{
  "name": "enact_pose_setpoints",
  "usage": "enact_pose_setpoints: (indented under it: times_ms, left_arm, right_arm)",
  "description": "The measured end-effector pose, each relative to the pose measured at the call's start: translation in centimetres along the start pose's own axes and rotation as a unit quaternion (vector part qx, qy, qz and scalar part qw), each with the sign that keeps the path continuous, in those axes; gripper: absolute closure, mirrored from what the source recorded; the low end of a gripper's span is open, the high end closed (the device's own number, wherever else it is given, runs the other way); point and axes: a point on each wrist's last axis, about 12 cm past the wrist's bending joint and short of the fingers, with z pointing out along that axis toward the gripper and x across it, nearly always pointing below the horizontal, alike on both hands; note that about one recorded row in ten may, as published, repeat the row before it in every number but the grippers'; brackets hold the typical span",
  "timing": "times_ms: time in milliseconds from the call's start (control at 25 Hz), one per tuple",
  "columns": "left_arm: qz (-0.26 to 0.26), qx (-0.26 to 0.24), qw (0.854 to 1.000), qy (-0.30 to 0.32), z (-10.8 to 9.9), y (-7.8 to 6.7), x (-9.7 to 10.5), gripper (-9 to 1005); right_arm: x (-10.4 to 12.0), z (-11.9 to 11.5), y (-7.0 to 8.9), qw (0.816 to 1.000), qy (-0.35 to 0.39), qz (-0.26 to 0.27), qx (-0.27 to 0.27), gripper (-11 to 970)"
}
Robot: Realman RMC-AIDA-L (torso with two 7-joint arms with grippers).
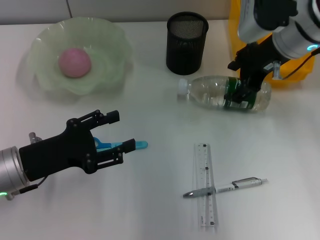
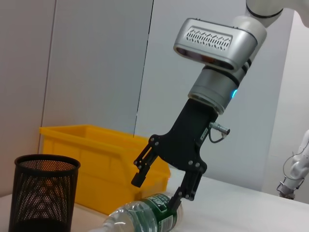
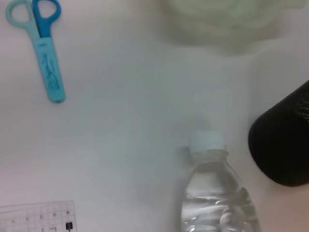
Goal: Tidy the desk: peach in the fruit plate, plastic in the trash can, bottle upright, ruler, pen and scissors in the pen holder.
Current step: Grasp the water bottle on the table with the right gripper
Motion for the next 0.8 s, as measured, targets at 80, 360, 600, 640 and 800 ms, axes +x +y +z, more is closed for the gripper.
enact_pose_setpoints:
  times_ms: [80,360,600,640,800]
  left_arm:
    - [-0.001,0.0,1.0,0.0,0.0,0.0,0.0,294]
    - [-0.002,-0.001,1.0,0.001,-0.1,0.0,0.1,295]
    - [-0.003,0.0,1.0,0.002,-0.1,-0.1,0.1,297]
    - [-0.003,0.0,1.0,0.002,-0.1,-0.1,0.1,297]
    - [-0.003,0.0,1.0,0.001,-0.1,-0.1,0.1,298]
  right_arm:
    - [-0.1,0.4,0.0,1.0,0.002,-0.003,0.001,150]
    - [-0.4,1.4,0.2,1.0,0.009,-0.011,0.012,150]
    - [-0.6,2.3,0.5,1.0,0.018,-0.019,0.014,150]
    - [-0.6,2.3,0.5,1.0,0.018,-0.019,0.014,150]
    - [-0.6,2.6,0.5,0.999,0.021,-0.02,0.014,149]
